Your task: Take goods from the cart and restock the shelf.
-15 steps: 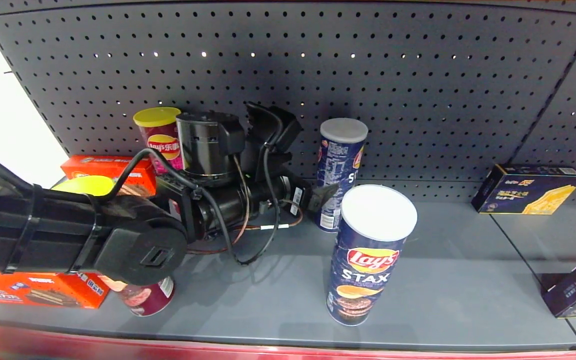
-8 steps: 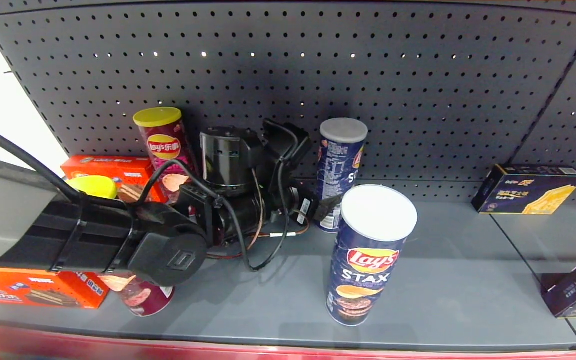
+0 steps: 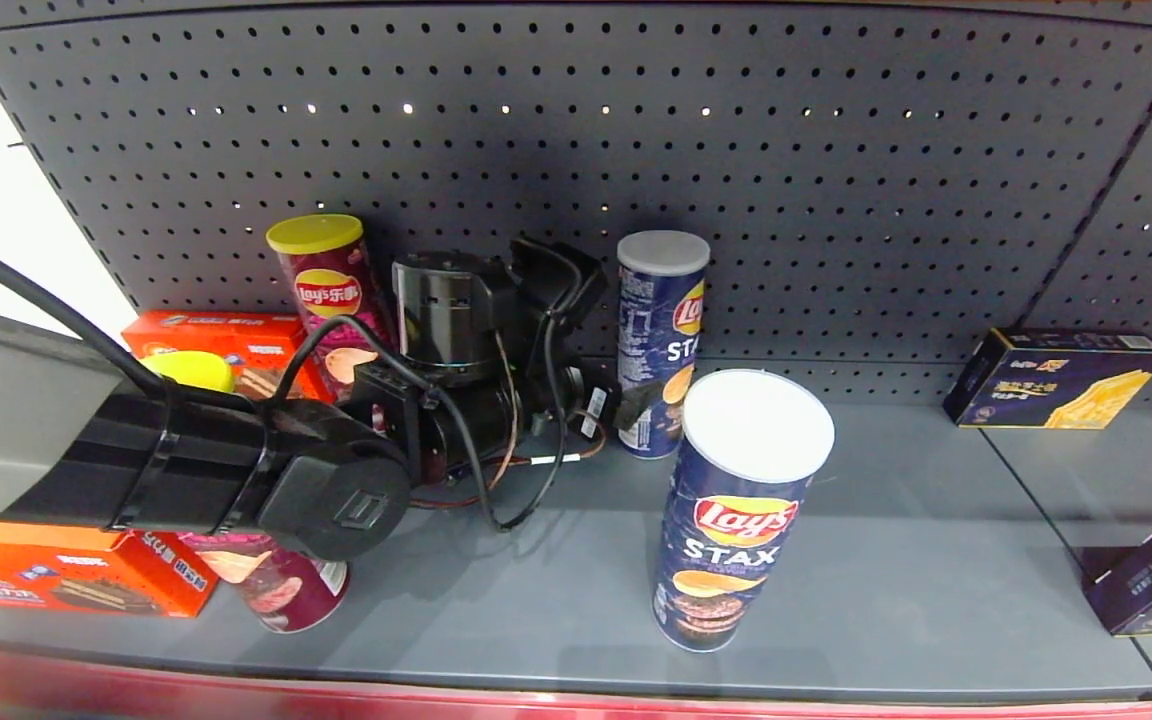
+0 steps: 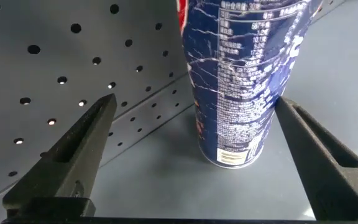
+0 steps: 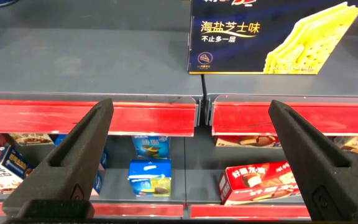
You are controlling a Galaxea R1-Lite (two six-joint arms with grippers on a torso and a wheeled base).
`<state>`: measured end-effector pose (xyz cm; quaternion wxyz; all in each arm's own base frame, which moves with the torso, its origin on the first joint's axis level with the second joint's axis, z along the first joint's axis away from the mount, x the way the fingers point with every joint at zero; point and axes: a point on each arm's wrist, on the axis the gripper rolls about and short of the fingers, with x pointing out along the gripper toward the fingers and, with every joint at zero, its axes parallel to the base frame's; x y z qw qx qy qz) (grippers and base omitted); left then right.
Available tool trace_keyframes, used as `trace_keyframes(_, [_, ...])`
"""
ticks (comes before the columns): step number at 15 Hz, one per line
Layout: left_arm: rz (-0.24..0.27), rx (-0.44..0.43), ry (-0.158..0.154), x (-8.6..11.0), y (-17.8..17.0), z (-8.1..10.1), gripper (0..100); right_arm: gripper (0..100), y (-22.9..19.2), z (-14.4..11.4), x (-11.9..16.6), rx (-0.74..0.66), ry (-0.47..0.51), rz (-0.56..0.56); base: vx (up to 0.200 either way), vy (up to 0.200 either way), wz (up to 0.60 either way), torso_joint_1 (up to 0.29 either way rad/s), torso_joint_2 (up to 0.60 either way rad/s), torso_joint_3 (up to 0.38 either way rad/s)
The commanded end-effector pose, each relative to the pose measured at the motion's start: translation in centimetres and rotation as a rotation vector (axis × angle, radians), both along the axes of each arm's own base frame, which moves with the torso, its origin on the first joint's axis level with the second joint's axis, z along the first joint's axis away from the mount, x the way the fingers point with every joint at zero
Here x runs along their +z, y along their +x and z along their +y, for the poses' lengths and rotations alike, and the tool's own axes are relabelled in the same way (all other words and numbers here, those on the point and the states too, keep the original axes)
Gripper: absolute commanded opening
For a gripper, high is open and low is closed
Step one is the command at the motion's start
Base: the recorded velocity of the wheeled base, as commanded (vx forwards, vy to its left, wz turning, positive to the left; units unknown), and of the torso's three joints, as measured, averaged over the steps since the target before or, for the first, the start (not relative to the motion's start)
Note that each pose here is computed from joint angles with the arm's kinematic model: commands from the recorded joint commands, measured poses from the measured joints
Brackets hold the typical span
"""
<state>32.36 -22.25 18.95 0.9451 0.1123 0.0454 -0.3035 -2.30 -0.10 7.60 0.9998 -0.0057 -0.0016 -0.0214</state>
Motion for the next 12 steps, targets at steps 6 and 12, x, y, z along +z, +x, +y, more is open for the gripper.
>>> trace_keyframes(6, [0.001, 0.026, -0.002, 0.0, 0.0, 0.1, 100, 100, 0.0, 0.0, 0.0, 0.0, -0.001, 0.002, 0.0, 0.0, 0.0, 0.0, 0.0, 0.0])
trace_keyframes(12, [-0.012, 0.004, -0.01, 0.9, -1.2, 0.0, 100, 100, 0.0, 0.0, 0.0, 0.0, -0.001, 0.0, 0.0, 0.0, 0.0, 0.0, 0.0, 0.0])
